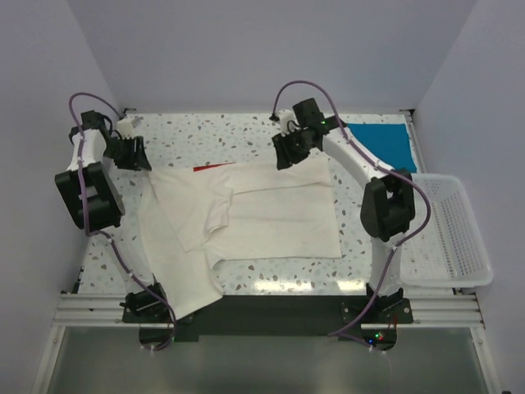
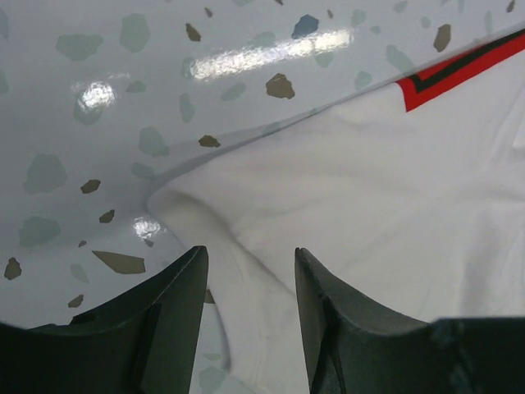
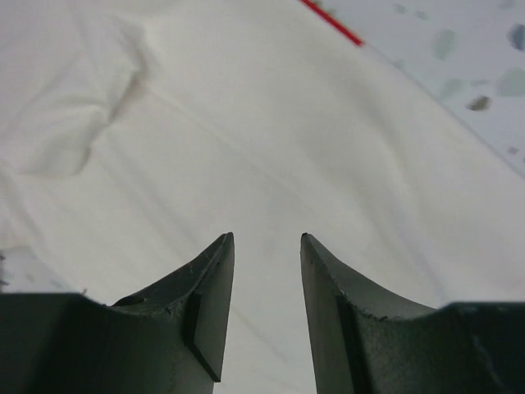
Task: Fold and stack the t-shirts
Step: Fold the tshirt
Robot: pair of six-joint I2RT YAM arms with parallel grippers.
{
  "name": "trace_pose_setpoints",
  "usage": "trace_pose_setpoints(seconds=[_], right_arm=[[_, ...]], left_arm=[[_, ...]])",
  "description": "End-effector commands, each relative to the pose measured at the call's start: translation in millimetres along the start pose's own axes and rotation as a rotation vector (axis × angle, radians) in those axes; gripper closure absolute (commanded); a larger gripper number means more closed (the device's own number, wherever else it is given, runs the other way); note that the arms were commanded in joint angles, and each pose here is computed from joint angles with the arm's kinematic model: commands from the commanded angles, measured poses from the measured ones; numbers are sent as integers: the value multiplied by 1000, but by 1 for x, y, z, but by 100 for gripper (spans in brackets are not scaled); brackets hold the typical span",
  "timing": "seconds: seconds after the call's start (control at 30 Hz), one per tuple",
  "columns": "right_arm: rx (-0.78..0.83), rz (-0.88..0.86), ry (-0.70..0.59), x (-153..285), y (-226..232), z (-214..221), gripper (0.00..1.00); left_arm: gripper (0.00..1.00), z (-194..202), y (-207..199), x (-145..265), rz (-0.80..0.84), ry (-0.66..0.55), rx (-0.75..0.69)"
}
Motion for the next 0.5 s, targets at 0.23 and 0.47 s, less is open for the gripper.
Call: trace_pose_setpoints(seconds=[0.23, 0.47], right_arm=[[-43, 392, 297, 43, -129, 105, 62], [-52, 424, 314, 33, -151, 115, 64]], left_arm=[[45, -18, 19, -14, -47, -44, 77], [48, -1, 21, -26, -16, 2, 102]])
Point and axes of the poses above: each gripper's point midway between its finger pads, its own x axis back along the fingers, its own y axis along the line the jaws close on, z = x × y, the point moved 3 cm from there along x, back along the fingers, and after that the axes turned 14 degrees about x, right-handed, at the moved point
